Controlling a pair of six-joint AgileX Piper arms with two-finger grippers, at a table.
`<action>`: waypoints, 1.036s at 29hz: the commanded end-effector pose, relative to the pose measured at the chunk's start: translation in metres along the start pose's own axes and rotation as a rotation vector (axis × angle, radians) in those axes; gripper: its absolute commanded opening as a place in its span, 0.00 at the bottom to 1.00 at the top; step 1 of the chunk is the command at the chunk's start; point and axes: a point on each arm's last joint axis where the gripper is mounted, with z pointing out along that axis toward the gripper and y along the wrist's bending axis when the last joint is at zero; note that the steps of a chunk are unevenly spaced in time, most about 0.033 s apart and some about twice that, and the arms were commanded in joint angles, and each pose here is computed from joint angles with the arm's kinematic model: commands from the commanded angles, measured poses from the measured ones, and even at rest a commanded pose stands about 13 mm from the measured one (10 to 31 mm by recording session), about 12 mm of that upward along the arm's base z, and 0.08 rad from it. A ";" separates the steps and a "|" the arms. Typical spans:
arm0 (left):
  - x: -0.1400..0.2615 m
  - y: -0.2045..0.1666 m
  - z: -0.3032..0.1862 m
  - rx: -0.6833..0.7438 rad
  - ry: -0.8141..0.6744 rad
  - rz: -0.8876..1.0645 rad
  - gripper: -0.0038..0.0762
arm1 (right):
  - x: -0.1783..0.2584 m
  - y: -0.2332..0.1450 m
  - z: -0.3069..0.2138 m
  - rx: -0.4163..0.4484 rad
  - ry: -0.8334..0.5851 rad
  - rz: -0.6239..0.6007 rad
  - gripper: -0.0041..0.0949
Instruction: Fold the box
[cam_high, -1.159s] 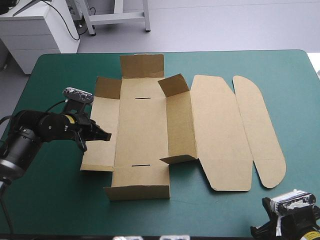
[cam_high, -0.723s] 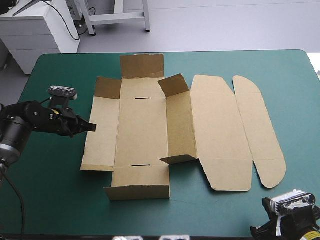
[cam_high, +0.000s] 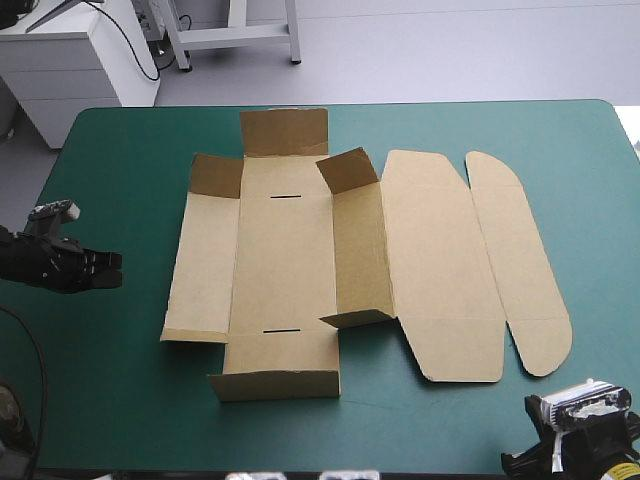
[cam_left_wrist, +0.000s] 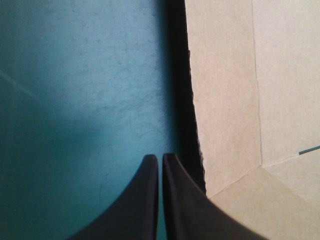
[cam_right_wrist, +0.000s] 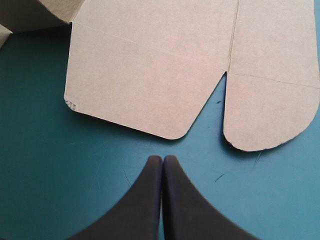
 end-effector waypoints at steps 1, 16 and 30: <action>-0.012 -0.002 0.004 0.098 -0.050 -0.013 0.07 | -0.011 -0.001 -0.004 0.006 -0.066 -0.002 0.02; -0.024 0.019 0.052 0.339 -0.023 -0.081 0.44 | -0.011 -0.001 -0.004 0.006 -0.066 -0.002 0.02; -0.016 -0.009 0.107 0.434 0.160 -0.083 0.67 | -0.011 0.000 -0.004 0.006 -0.065 -0.002 0.02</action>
